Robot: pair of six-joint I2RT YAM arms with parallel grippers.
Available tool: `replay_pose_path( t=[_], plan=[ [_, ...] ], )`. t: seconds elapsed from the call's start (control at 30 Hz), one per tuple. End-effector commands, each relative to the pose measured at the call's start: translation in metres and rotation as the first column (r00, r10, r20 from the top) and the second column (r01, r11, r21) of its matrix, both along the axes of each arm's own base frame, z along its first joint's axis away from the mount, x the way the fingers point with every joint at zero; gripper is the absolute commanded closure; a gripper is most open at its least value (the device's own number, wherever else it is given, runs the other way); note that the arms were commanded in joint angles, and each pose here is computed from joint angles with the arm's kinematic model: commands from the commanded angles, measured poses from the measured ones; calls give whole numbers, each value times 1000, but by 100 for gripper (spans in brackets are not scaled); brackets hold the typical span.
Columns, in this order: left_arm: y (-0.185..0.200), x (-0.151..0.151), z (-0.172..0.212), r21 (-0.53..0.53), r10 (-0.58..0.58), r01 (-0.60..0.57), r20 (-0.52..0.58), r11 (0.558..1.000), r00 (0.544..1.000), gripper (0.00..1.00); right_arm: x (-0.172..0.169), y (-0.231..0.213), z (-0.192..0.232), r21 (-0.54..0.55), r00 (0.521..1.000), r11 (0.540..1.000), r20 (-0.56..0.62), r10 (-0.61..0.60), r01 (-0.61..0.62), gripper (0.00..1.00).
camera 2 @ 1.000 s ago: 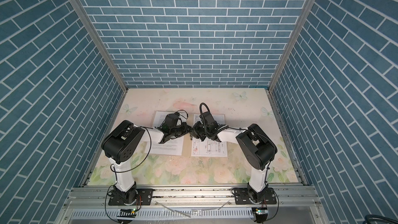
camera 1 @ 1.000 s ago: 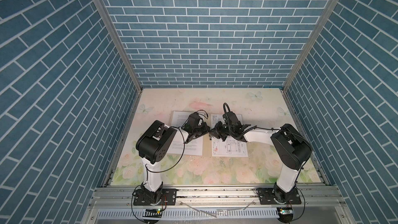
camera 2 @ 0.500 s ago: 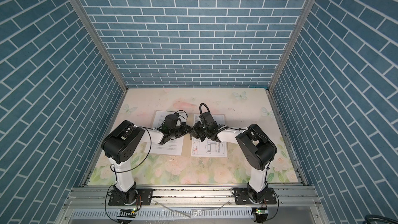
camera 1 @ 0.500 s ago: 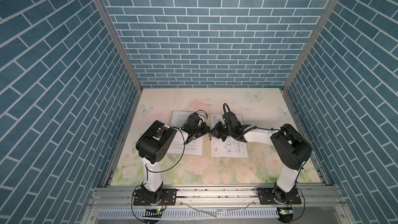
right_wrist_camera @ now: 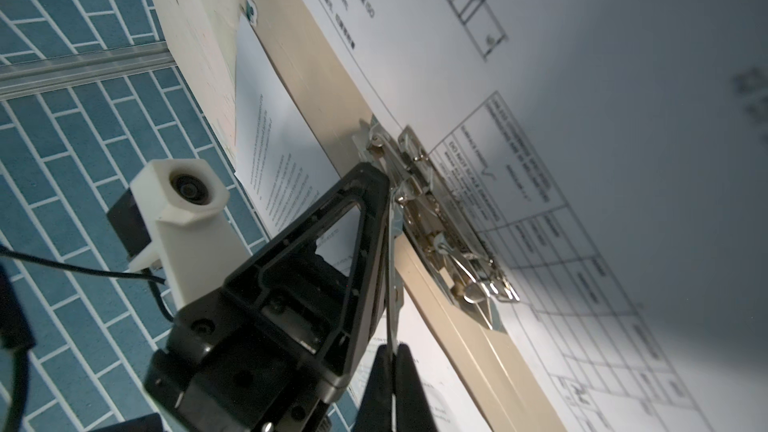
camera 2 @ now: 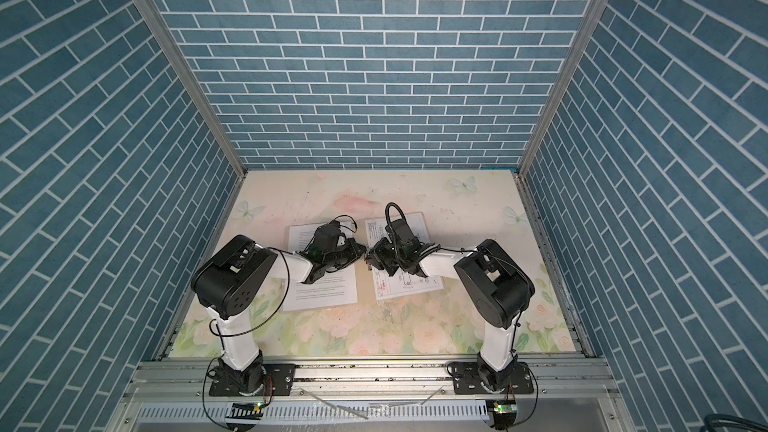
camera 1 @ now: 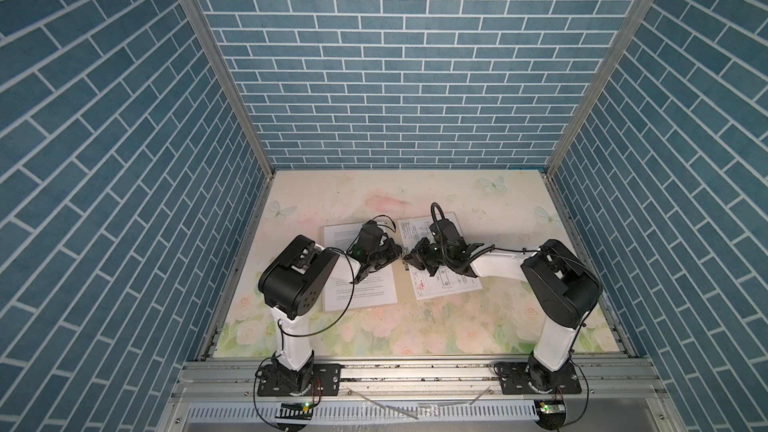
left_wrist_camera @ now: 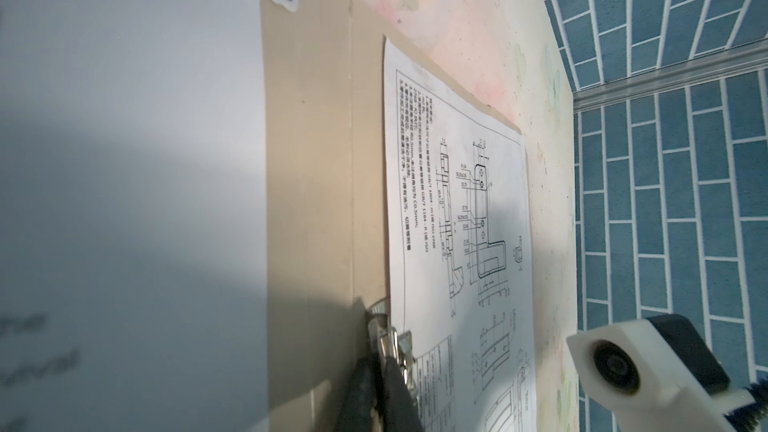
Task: Put the files into the folder
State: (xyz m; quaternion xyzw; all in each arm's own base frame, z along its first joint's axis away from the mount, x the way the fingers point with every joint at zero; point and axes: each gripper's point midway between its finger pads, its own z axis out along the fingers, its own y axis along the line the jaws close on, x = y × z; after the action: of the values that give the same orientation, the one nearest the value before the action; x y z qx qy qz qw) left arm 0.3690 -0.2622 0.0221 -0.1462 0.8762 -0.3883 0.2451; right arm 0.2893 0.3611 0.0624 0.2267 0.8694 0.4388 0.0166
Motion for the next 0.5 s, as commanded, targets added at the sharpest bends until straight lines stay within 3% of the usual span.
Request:
replay_pose_path(
  t=[0.0, 0.3, 0.47],
  plan=[
    [16, -25, -34, 72, 27, -19, -124, 997, 992, 89, -8, -11, -10, -45, 1000, 999, 3, 2, -2, 95],
    [13, -29, -44, 72, 5, 6, -147, 997, 989, 89, -14, -17, -19, -83, 998, 995, 42, 52, -48, 96],
    [13, -29, -46, 83, -9, 22, -153, 996, 988, 89, -19, -30, -31, -164, 992, 982, 73, 106, -93, 97]
  ],
)
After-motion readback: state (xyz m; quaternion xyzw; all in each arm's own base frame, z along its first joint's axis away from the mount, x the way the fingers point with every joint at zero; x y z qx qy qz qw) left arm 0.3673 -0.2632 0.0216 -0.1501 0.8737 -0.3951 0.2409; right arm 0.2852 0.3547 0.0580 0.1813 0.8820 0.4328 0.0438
